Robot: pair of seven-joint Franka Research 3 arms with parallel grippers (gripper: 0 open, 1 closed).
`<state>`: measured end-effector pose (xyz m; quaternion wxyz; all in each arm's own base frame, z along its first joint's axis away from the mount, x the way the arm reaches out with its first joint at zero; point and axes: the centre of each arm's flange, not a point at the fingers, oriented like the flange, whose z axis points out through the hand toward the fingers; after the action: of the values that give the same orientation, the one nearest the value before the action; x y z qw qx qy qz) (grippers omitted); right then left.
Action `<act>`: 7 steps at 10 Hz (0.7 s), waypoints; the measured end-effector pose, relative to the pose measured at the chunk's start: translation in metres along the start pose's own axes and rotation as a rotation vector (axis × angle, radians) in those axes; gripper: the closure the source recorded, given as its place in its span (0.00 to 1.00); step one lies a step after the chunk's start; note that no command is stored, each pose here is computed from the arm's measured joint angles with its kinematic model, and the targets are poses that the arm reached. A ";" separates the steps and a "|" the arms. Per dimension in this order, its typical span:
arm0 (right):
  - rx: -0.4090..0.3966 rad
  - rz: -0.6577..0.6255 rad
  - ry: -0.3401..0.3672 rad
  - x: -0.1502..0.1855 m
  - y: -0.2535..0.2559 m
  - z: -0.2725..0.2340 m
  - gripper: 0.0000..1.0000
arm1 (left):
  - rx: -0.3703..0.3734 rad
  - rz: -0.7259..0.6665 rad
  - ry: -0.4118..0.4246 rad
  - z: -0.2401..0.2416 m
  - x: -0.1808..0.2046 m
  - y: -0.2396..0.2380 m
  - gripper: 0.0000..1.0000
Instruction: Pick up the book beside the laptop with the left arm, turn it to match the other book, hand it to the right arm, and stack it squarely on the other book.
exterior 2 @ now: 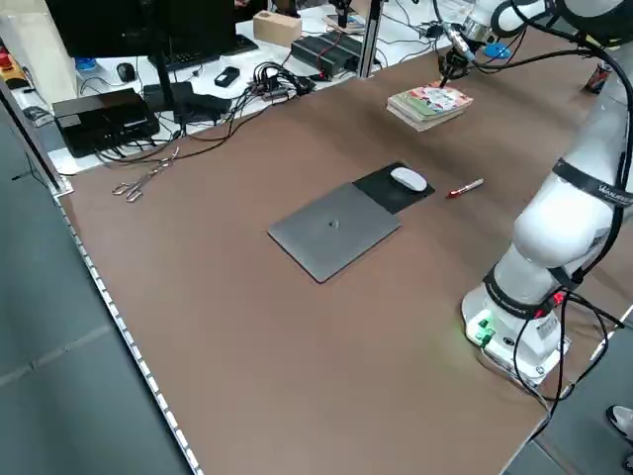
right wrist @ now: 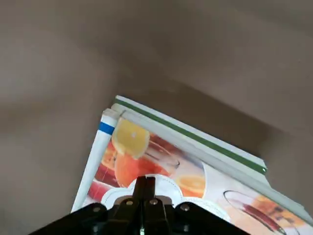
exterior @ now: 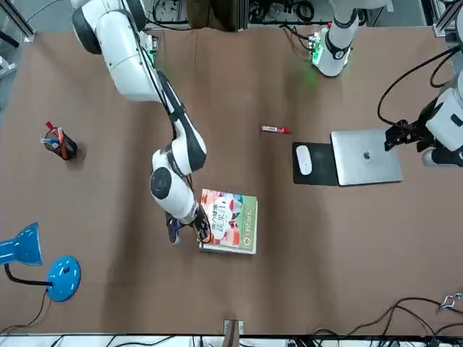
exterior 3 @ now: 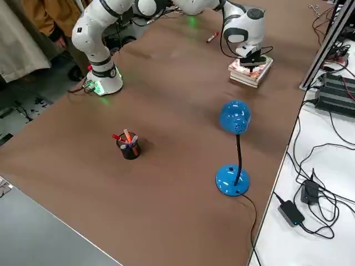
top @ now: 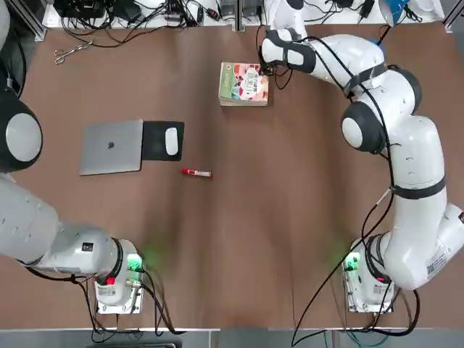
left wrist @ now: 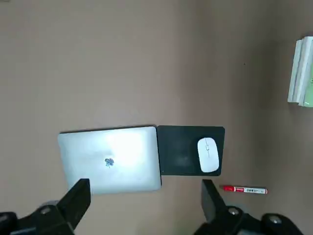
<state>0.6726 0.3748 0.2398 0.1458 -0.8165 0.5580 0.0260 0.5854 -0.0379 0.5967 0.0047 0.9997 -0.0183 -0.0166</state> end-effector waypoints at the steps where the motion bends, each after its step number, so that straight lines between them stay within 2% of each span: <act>1: 0.003 -0.002 0.000 -0.001 0.001 0.001 0.98 | 0.000 0.000 0.000 0.000 0.000 0.000 0.00; 7: 0.025 -0.013 -0.002 -0.011 0.004 0.007 0.98 | 0.000 -0.001 -0.006 0.004 0.002 -0.001 0.00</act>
<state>0.6653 0.3856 0.2344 0.1567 -0.8182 0.5529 0.0189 0.5871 -0.0373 0.5930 0.0044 0.9996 -0.0176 -0.0197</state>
